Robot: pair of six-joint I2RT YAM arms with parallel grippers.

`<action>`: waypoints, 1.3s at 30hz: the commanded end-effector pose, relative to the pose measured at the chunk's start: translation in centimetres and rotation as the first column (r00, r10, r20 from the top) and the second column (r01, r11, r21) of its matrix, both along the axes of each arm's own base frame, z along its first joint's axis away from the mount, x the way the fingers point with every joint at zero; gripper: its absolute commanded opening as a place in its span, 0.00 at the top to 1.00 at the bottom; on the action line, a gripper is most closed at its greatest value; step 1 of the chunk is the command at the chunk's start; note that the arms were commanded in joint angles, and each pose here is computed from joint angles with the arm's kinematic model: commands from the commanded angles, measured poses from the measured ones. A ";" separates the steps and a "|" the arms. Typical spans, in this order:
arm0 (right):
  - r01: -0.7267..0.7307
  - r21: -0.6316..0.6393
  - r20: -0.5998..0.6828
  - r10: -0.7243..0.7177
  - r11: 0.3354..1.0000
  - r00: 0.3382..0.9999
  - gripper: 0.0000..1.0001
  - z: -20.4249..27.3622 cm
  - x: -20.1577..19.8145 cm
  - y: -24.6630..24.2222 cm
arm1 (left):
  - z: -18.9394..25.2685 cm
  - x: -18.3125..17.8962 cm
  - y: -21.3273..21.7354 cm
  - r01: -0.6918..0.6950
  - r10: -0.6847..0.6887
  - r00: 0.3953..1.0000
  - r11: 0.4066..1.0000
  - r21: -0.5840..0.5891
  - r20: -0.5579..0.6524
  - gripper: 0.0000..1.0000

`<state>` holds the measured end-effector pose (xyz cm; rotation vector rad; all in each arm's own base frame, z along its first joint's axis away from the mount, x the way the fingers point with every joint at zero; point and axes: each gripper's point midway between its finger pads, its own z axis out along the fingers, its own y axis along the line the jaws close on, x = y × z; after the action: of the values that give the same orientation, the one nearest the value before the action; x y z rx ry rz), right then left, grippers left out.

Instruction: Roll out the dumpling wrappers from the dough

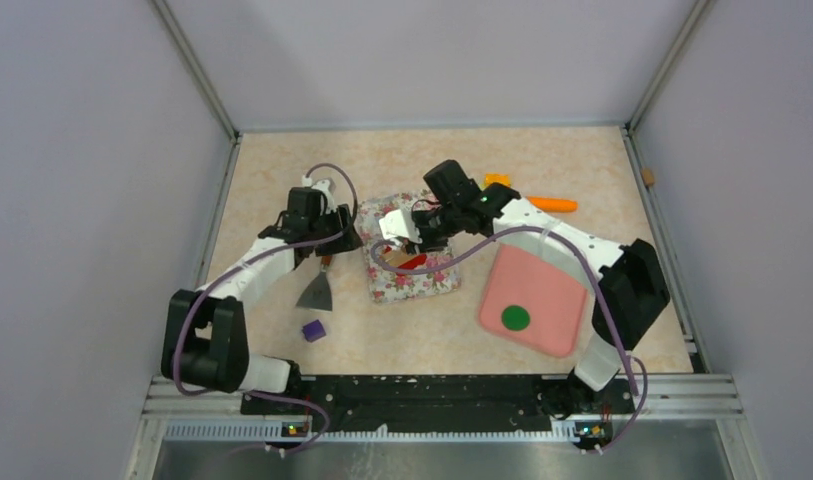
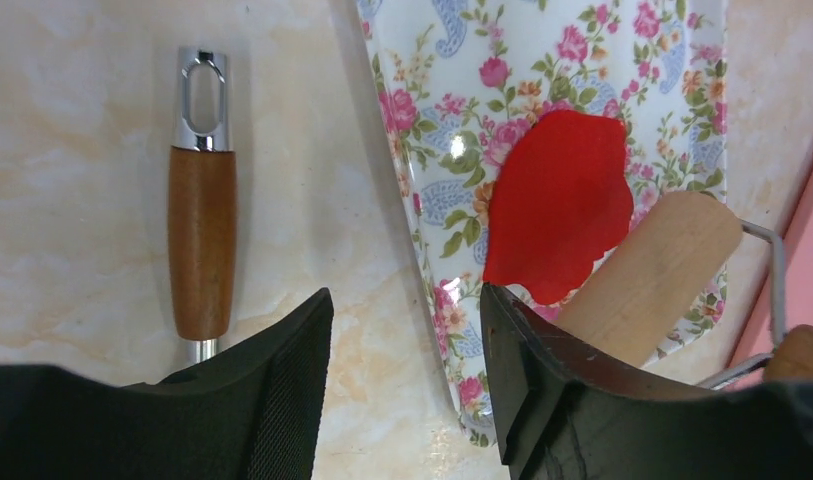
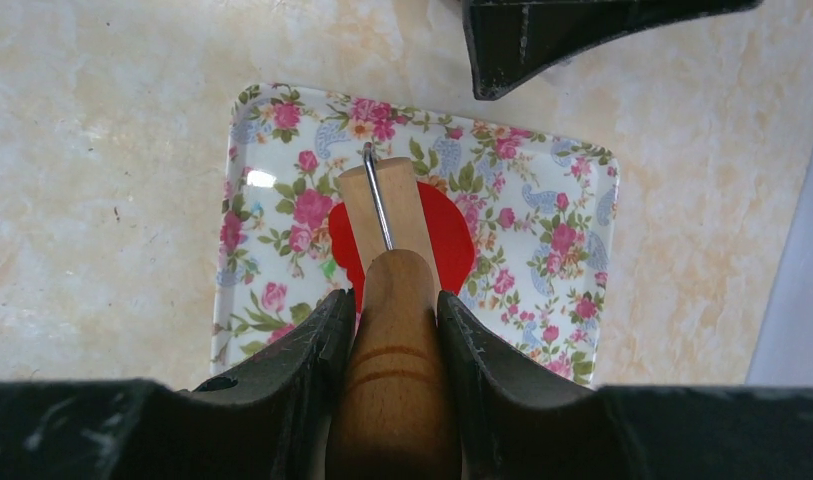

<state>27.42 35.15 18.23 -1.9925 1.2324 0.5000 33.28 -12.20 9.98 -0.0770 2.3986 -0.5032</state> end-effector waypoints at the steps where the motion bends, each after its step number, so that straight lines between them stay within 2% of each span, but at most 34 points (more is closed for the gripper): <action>1: -0.063 0.048 0.146 0.056 0.997 0.988 1.00 1.8 2.0 2.7 | 0.1 1.5 -1.6 -0.037 0.032 0.998 0.994 -0.104 -0.049 0.42; 7: -0.075 -0.027 0.100 0.077 0.997 0.992 1.00 -2.1 2.2 2.5 | -3.5 2.0 -2.6 -0.027 0.010 0.991 0.992 -0.125 -0.135 0.51; 13: -0.149 -0.246 -0.014 0.151 0.958 0.989 1.00 -9.2 0.1 -0.2 | -6.4 2.1 -2.5 -0.042 0.020 0.976 0.994 -0.097 -0.215 0.54; 17: -0.155 -0.311 -0.075 0.138 0.938 0.988 1.00 -12.2 -0.5 -1.2 | -7.2 2.2 -2.6 -0.042 0.018 0.973 0.994 -0.097 -0.231 0.57; 26: -0.077 -0.319 -0.128 0.037 0.945 0.991 1.00 -15.1 0.4 -1.4 | -7.4 1.8 -2.2 -0.057 0.035 0.969 0.995 -0.083 -0.246 0.60; 30: -0.046 -0.303 -0.122 0.009 0.952 0.993 1.00 -15.2 1.2 -1.0 | -6.5 1.8 -1.4 -0.108 0.093 0.964 0.993 -0.050 -0.248 0.53; 33: -0.035 -0.285 -0.102 0.006 0.958 0.995 1.00 -14.4 1.8 -0.5 | -5.6 1.7 -1.5 -0.104 0.086 0.969 0.992 -0.068 -0.231 0.51; 36: -0.005 -0.253 -0.049 -0.007 0.967 0.999 1.00 -12.8 3.1 0.3 | -4.9 1.8 -1.8 -0.088 0.066 0.976 0.991 -0.101 -0.206 0.58; 39: 0.000 -0.257 -0.024 -0.006 0.966 1.000 1.00 -12.4 3.9 0.5 | -5.4 1.8 -1.4 -0.108 0.089 0.974 0.991 -0.082 -0.207 0.63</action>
<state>31.82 39.22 13.12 -2.0719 1.1183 0.3841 35.46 -13.62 3.77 -0.2878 2.5718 -0.5765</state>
